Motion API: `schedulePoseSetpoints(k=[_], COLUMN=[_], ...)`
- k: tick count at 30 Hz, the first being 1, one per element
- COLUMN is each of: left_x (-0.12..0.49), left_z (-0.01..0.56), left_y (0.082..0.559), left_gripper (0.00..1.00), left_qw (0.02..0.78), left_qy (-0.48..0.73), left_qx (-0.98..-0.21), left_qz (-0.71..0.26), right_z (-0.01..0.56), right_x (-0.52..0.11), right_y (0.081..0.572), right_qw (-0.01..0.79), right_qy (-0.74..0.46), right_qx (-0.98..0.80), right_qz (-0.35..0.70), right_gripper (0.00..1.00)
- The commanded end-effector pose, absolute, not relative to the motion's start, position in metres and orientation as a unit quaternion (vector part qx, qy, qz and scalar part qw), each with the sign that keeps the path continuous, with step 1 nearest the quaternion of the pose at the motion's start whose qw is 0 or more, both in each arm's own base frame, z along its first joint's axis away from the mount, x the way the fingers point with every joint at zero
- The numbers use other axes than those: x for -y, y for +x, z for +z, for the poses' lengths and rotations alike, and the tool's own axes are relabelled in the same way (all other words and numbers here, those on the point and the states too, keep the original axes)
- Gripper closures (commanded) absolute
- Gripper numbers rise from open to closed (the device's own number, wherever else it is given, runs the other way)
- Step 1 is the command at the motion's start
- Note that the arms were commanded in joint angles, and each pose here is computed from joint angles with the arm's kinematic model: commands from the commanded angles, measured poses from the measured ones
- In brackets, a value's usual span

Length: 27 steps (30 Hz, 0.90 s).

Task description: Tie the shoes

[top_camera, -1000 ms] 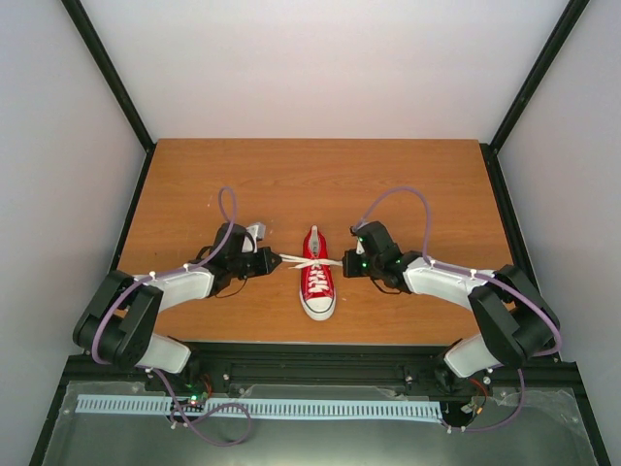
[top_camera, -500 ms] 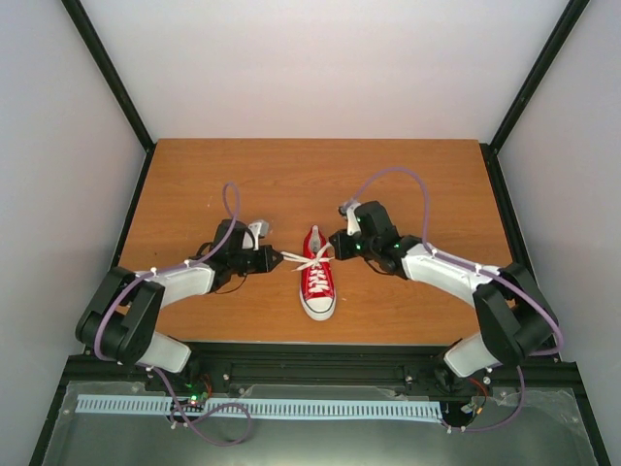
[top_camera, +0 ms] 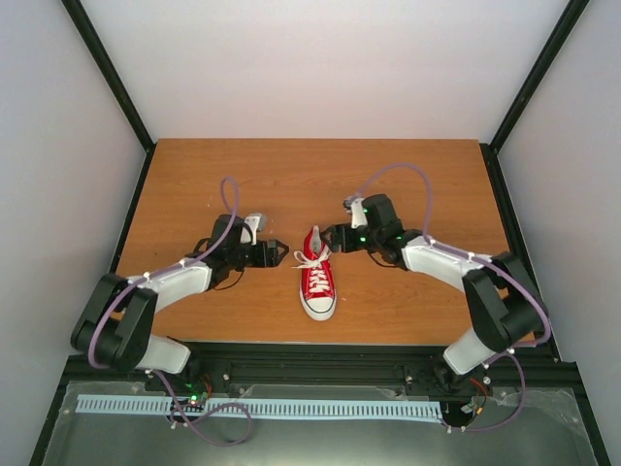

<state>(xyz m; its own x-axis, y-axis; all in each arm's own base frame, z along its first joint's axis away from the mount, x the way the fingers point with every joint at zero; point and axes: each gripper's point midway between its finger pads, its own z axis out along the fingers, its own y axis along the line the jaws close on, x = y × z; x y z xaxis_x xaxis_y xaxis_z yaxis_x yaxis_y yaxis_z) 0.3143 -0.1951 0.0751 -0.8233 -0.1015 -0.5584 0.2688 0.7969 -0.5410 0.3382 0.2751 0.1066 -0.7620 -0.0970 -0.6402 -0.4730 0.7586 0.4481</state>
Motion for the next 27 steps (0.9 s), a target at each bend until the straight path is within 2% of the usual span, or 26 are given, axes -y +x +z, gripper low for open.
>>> schedulePoseSetpoints(k=[1, 4, 9, 13, 17, 20, 27], left_x=[0.188, 0.188, 0.186, 0.168, 0.151, 0.121, -0.006], left_z=[0.099, 0.098, 0.081, 0.077, 0.092, 0.108, 0.139], left_y=[0.311, 0.303, 0.292, 0.302, 0.322, 0.343, 0.380], left_gripper=[0.17, 0.15, 0.15, 0.09, 0.08, 0.05, 0.03], left_qw=[0.345, 0.335, 0.310, 0.312, 0.327, 0.349, 0.432], left_qy=[0.061, 0.064, 0.014, -0.034, -0.053, -0.088, -0.239], left_qx=[-0.882, -0.882, -0.885, -0.901, -0.897, -0.890, -0.839], left_qz=[-0.315, -0.324, -0.347, -0.300, -0.293, -0.280, -0.231], right_z=[0.131, 0.123, 0.096, 0.078, 0.084, 0.095, 0.128], right_x=[-0.250, -0.235, -0.226, -0.203, -0.173, -0.142, -0.040], right_y=[0.333, 0.324, 0.312, 0.317, 0.332, 0.346, 0.370], right_qw=[0.321, 0.308, 0.285, 0.299, 0.332, 0.364, 0.462], right_qy=[-0.129, -0.109, -0.085, -0.065, -0.050, -0.029, 0.093], right_qx=[-0.865, -0.862, -0.873, -0.893, -0.899, -0.898, -0.870], right_qz=[0.363, 0.388, 0.386, 0.330, 0.282, 0.246, 0.147], right_gripper=[0.16, 0.13, 0.12, 0.11, 0.07, 0.01, 0.00])
